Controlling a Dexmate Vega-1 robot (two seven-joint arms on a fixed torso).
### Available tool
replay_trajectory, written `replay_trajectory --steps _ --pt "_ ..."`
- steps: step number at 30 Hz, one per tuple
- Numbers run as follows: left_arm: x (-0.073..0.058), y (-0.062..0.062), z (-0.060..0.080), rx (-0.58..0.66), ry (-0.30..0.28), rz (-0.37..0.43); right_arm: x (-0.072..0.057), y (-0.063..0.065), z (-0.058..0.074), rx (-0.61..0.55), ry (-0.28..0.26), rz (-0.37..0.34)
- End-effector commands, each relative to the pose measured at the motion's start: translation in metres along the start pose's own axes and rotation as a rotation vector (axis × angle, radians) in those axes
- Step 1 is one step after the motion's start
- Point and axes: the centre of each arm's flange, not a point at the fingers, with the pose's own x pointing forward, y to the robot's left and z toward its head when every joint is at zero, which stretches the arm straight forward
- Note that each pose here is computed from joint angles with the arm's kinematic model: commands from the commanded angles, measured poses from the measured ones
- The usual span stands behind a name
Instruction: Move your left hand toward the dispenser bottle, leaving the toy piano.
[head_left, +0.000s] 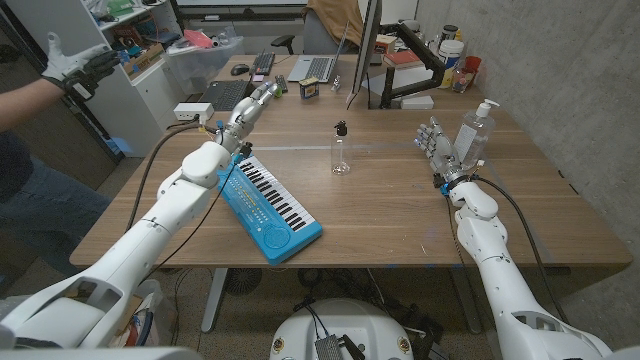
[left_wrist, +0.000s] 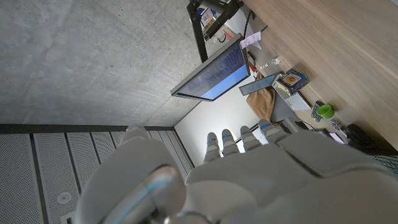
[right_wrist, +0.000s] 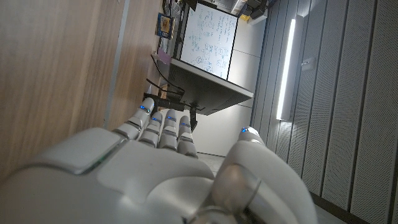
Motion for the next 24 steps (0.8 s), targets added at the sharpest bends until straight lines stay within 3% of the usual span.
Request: replay_trajectory --steps 1,24 --pt "0.005 -0.001 0.009 0.033 -0.008 -0.024 -0.003 0.0 -0.003 0.008 0.001 -0.002" --pt "0.02 -0.002 0.028 0.14 -0.012 -0.074 -0.003 -0.002 0.001 -0.006 0.0 -0.003"
